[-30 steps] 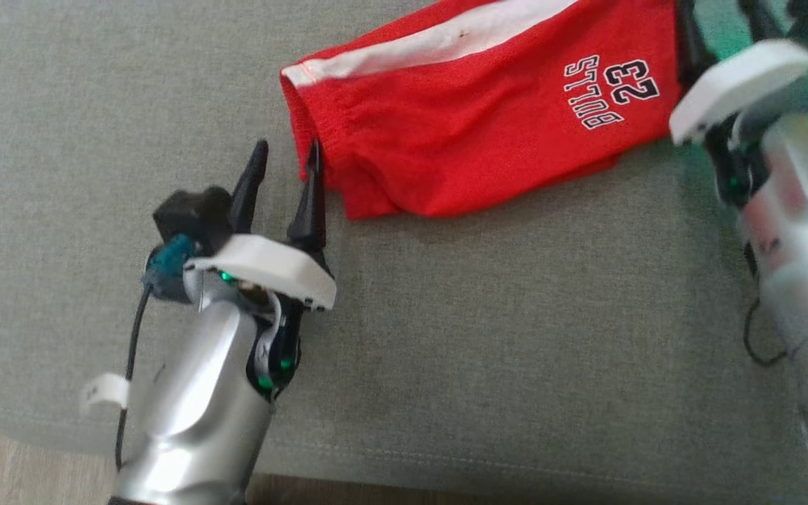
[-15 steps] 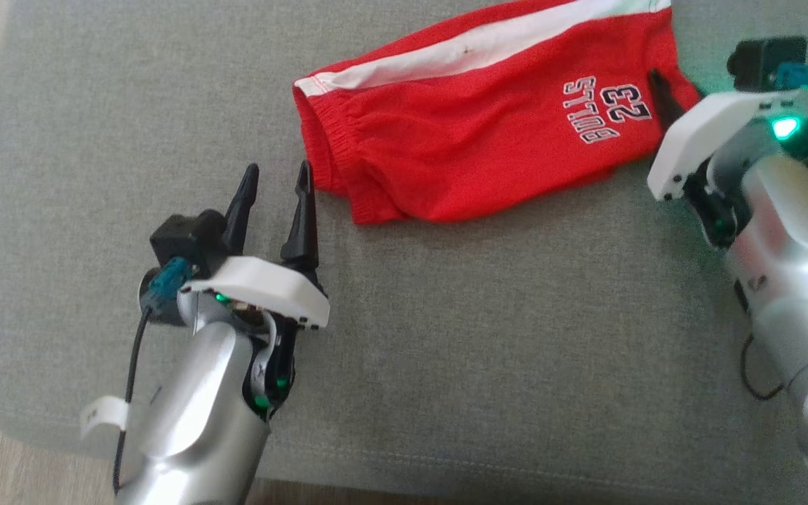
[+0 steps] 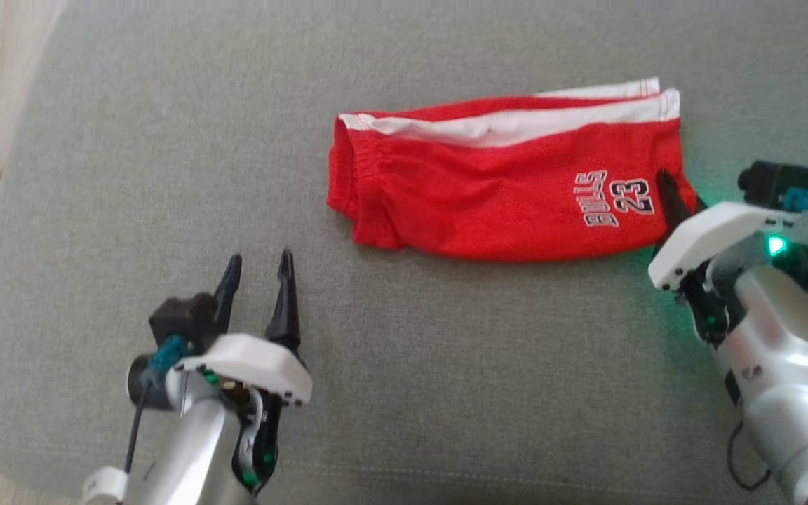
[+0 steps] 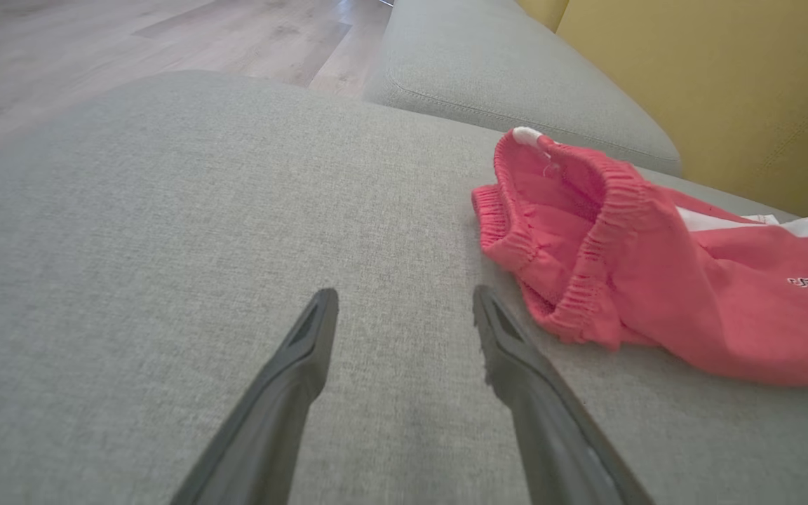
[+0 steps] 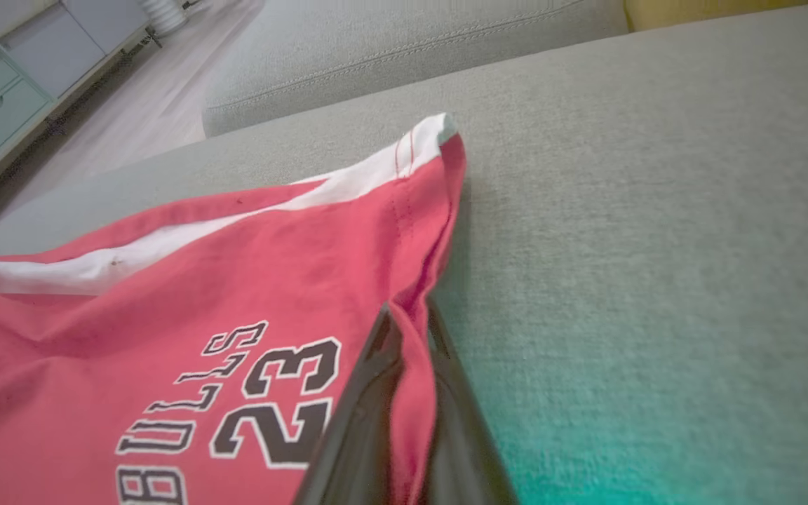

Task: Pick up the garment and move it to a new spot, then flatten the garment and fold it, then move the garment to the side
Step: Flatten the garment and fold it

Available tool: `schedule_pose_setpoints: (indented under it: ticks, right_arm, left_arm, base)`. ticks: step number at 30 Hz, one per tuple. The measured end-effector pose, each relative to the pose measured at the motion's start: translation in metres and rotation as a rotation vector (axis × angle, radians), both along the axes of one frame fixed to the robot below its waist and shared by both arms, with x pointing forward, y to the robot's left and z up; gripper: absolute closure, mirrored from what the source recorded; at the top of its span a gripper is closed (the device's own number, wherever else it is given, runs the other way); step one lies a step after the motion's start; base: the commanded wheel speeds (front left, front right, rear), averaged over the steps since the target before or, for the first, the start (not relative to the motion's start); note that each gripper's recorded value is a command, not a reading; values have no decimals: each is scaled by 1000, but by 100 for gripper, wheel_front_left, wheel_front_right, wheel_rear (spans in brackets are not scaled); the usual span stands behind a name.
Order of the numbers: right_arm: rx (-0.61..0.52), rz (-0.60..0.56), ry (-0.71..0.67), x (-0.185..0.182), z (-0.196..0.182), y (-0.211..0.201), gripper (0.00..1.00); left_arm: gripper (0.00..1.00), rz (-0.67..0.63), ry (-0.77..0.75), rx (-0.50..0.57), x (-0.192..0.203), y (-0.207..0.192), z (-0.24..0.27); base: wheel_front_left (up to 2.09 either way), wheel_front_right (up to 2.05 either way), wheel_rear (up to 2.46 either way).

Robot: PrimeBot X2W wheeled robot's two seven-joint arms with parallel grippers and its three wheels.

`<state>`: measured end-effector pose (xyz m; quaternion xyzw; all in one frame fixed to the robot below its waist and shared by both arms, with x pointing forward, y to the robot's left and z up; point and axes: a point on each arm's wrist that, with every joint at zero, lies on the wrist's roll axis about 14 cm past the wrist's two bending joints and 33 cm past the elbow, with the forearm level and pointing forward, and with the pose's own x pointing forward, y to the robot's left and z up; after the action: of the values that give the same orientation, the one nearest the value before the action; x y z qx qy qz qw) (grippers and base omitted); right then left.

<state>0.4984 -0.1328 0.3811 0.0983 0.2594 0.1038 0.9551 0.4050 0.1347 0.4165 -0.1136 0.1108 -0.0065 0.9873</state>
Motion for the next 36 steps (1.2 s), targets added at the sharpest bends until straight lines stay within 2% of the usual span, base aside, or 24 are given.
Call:
schedule_pose_setpoints:
  ticks: [5,9,14,15,19,23,27,28,29,30,36]
  right_arm:
    - [21,-28,-49,-13,16,-9,100]
    - [2,39,-157,-4,44,2,100]
    - [54,178,-247,7,78,61,100]
    - [54,178,-247,7,78,61,100]
    - [107,327,-267,-3,94,125,100]
    - [147,454,-245,-21,96,179,100]
    - [179,517,-220,-35,92,209,100]
    - [183,527,-206,-39,87,214,79]
    - [190,535,-189,-43,82,218,28]
    - [197,546,-179,-48,78,223,0]
    - [292,580,-177,-73,79,240,0]
  left_arm:
    - [0,-7,-1,7,-17,-2,2]
    - [0,6,13,6,-30,1,-1]
    - [0,25,14,6,-36,9,-1]
    - [0,25,14,6,-36,9,-1]
    - [0,53,12,10,-41,18,1]
    - [0,75,12,12,-48,25,2]
    - [0,76,19,22,-57,26,1]
    - [0,78,21,24,-59,27,1]
    - [0,78,21,28,-60,27,1]
    - [0,76,20,35,-61,27,1]
    - [0,69,-9,52,-53,28,10]
  base:
    - [0,0,0]
    - [0,0,0]
    - [0,0,0]
    - [0,0,0]
    - [0,0,0]
    - [0,0,0]
    - [0,0,0]
    - [0,0,0]
    - [0,0,0]
    - [0,0,0]
    - [0,0,0]
